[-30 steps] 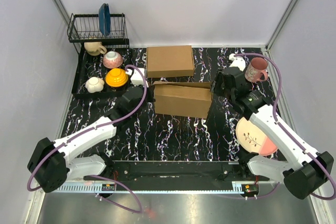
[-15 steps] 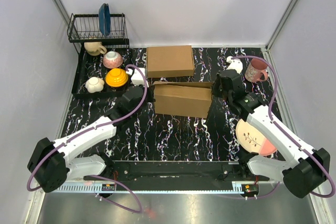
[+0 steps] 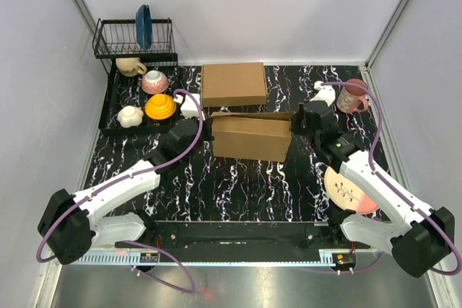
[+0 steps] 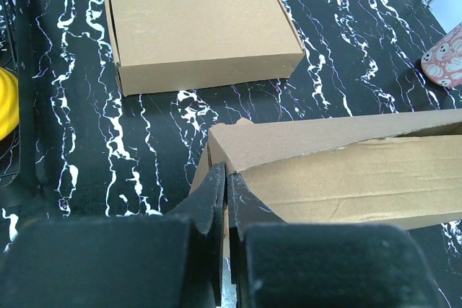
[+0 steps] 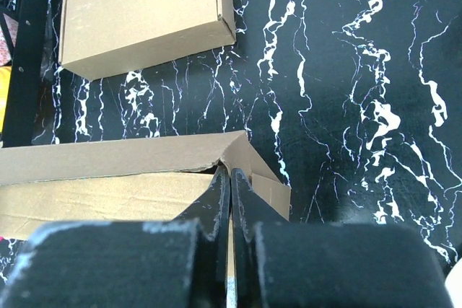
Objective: Fold the paper box
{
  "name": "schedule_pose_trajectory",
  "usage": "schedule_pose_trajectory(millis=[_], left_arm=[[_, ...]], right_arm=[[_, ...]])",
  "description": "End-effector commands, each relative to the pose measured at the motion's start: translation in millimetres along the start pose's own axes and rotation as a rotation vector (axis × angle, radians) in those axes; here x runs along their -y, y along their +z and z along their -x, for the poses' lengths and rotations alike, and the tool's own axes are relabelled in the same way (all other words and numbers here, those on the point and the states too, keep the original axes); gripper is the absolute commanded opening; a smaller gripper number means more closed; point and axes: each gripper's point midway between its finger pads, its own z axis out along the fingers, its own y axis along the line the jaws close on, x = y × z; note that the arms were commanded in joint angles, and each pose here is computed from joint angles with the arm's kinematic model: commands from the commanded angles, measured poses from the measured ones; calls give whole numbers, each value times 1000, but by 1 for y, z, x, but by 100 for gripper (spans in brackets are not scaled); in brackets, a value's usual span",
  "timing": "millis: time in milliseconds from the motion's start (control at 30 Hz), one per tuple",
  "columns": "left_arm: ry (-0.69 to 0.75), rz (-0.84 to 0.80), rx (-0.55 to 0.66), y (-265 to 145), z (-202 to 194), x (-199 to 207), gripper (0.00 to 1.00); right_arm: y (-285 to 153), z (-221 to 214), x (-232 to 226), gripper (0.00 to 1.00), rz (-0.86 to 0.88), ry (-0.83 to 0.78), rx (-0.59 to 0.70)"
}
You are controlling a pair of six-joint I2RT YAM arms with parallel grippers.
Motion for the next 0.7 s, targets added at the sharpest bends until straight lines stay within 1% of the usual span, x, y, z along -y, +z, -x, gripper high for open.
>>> schedule_pose_trajectory(millis=[0, 200, 233, 400, 500, 667], left_arm=[[20, 34, -72, -5, -22, -8, 0], [10, 50, -65, -7, -25, -13, 0], [8, 51, -64, -7, -26, -14, 0], [-9, 51, -86, -9, -40, -17, 0], [-14, 60, -97, -10, -47, -20, 0], [-9, 70, -87, -10, -43, -22, 0]], right_arm=[[0, -40, 25, 0, -84, -3, -95], [-6, -91, 54, 0, -184, 16, -238], [-7, -96, 55, 0, -190, 40, -252], [-21, -132, 73, 0, -259, 83, -360], [-31, -138, 82, 0, -306, 105, -386], [-42, -121, 82, 0, -311, 119, -347]])
